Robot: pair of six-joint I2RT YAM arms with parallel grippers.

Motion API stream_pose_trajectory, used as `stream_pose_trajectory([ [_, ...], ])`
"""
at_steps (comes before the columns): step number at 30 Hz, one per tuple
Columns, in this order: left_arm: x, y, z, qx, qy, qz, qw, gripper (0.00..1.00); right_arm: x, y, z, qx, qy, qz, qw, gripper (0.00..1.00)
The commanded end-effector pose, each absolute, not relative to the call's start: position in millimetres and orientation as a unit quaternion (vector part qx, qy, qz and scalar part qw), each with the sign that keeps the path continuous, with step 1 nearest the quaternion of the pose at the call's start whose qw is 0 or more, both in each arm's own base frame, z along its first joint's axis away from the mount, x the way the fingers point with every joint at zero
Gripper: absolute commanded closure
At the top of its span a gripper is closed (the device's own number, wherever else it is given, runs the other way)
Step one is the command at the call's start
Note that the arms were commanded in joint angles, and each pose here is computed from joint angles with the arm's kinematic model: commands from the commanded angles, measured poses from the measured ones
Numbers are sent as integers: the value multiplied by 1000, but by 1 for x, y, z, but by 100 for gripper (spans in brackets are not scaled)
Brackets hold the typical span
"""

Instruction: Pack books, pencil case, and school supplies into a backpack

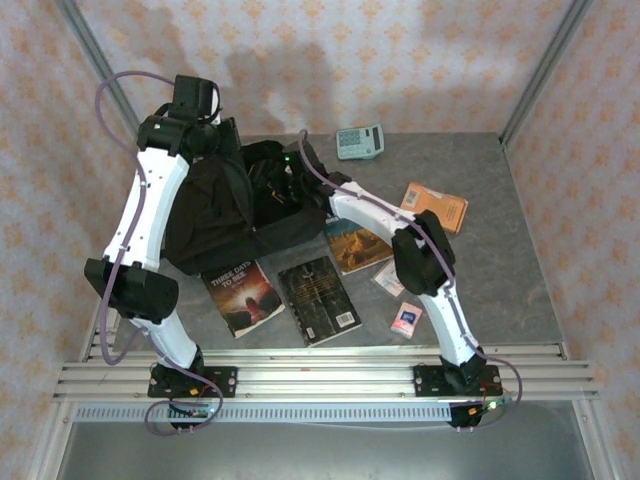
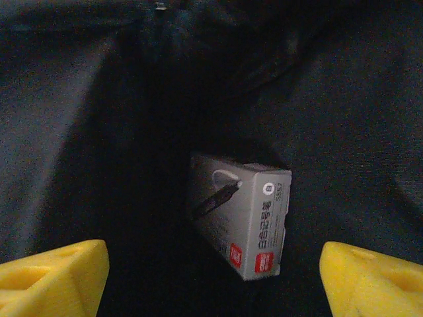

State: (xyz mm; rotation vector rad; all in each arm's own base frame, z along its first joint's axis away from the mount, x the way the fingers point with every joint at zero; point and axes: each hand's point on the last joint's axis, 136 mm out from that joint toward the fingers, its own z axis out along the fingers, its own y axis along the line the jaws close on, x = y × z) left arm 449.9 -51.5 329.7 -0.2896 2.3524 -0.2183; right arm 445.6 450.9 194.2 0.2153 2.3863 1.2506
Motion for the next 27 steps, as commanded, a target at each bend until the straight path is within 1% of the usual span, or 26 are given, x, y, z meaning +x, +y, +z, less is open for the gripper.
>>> stream_pose_trajectory([
  [1,452,-25,368,-129,886,-32,444,100,434,418,264,15,858,418,300,17],
  [7,453,-24,356,-120,892,26,436,100,422,350,291,15,880,311,358,16],
  [12,458,-39,338,-95,900,57,421,100,399,287,277,18,905,198,376,19],
  [15,463,-60,319,-71,911,51,404,100,377,249,257,41,927,131,348,19],
  [17,465,-77,303,-60,919,34,389,100,360,216,242,72,934,77,340,16],
  [19,464,-94,285,-60,926,-10,372,100,336,175,229,131,933,29,335,13],
  [22,461,-114,272,-65,926,-74,365,100,295,121,213,211,926,-33,311,7],
  [25,459,-132,273,-65,920,-136,362,100,252,87,190,284,920,-58,264,5],
  [27,458,-141,277,-68,916,-166,360,100,227,80,170,320,919,-47,224,4],
])
